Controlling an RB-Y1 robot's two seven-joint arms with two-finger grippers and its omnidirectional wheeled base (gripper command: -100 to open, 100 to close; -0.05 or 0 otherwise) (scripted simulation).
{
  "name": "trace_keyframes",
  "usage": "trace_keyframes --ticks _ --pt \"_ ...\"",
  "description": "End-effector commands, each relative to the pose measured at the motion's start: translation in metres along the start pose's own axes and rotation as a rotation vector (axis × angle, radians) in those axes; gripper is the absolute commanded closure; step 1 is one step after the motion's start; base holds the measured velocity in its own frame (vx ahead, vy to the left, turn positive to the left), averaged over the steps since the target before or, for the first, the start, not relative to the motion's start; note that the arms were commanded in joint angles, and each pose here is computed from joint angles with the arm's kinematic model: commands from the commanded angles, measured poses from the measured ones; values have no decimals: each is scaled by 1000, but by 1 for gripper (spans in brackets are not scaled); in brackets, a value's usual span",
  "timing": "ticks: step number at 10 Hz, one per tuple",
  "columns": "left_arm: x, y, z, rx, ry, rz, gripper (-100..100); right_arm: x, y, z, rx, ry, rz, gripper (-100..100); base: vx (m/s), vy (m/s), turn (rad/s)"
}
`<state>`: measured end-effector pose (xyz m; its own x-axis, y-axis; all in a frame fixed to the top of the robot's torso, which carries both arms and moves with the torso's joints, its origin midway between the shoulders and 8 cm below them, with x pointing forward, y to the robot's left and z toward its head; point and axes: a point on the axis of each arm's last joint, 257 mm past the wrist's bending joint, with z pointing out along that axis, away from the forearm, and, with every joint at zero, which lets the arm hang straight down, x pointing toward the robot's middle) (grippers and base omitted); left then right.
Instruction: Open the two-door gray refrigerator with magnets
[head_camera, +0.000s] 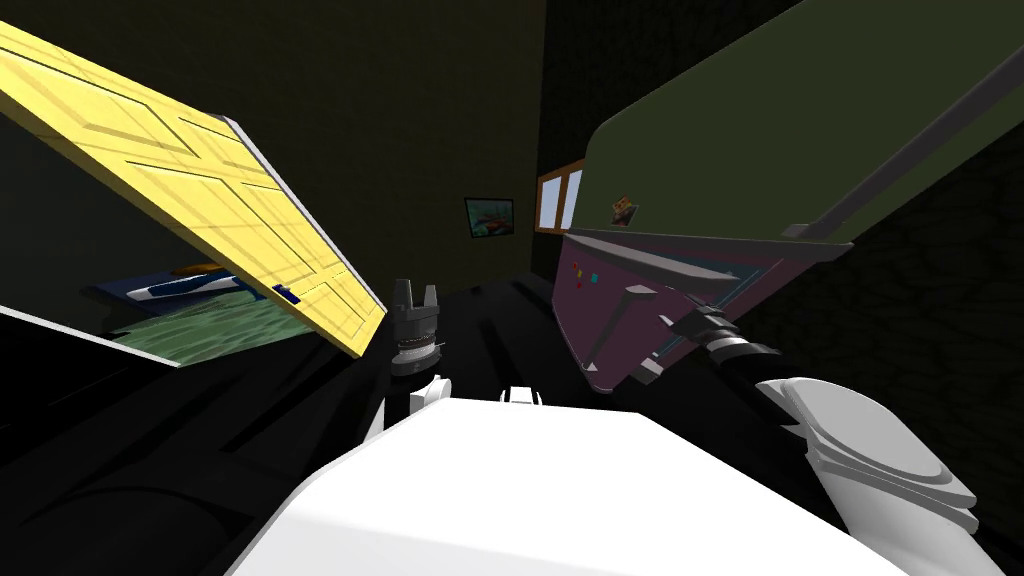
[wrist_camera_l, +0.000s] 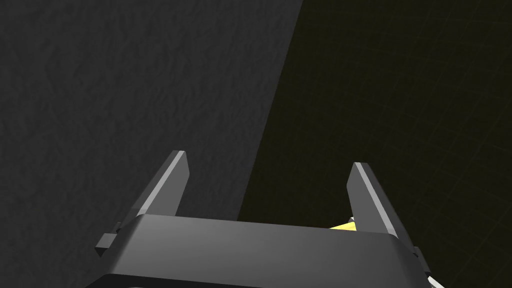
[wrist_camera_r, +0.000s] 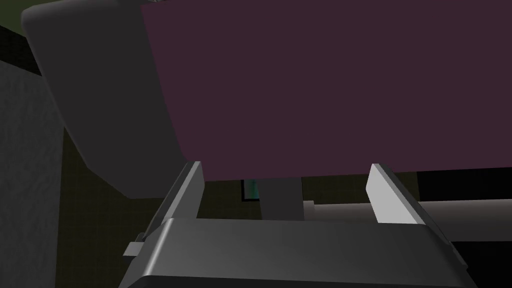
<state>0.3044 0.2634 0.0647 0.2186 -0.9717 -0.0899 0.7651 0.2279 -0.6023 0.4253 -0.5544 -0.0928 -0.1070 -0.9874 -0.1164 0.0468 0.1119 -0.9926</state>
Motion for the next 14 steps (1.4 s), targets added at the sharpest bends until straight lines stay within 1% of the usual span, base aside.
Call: trace_keyframes --ticks 1,2,3,4,6,7,8,9,10,11,12,13,14 --pt "0 0 0 0 0 0 0 23 -11 10 19 50 -4 -100 -95 22 183" --pt "0 0 0 0 0 0 0 23 -3 5 -2 44 -3 -100 -54 5 9" --pt "0 0 0 0 0 0 0 7 -7 7 13 15 -3 100 62 -6 -121" --pt "0 0 0 0 0 0 0 -4 -5 4 10 -8 -2 100 115 12 -242" --pt "0 0 0 0 0 0 0 -14 -3 1 8 -31 -1 100 86 -10 -106" --pt "0 0 0 0 0 0 0 -25 -1 -2 5 -53 0 100 73 -15 -114" --pt "0 0 0 0 0 0 0 -19 -1 0 5 -38 0 100 36 -3 -30" --pt "0 0 0 0 0 0 0 -39 0 1 -3 -80 -45 -100 9 -55 163" --pt "0 0 0 0 0 0 0 -43 0 2 -4 -89 -56 -100 -17 -102 100" --pt "0 0 0 0 0 0 0 -54 1 3 -8 -114 -84 -100 -37 -116 127" --pt "0 0 0 0 0 0 0 -62 2 3 -10 -130 -102 -100 -30 -119 106" --pt "0 0 0 0 0 0 0 -56 0 5 -8 -118 -90 -100 -12 -55 20" --pt "0 0 0 0 0 0 0 -57 0 5 -9 -121 -93 -100 -3 -14 -4"
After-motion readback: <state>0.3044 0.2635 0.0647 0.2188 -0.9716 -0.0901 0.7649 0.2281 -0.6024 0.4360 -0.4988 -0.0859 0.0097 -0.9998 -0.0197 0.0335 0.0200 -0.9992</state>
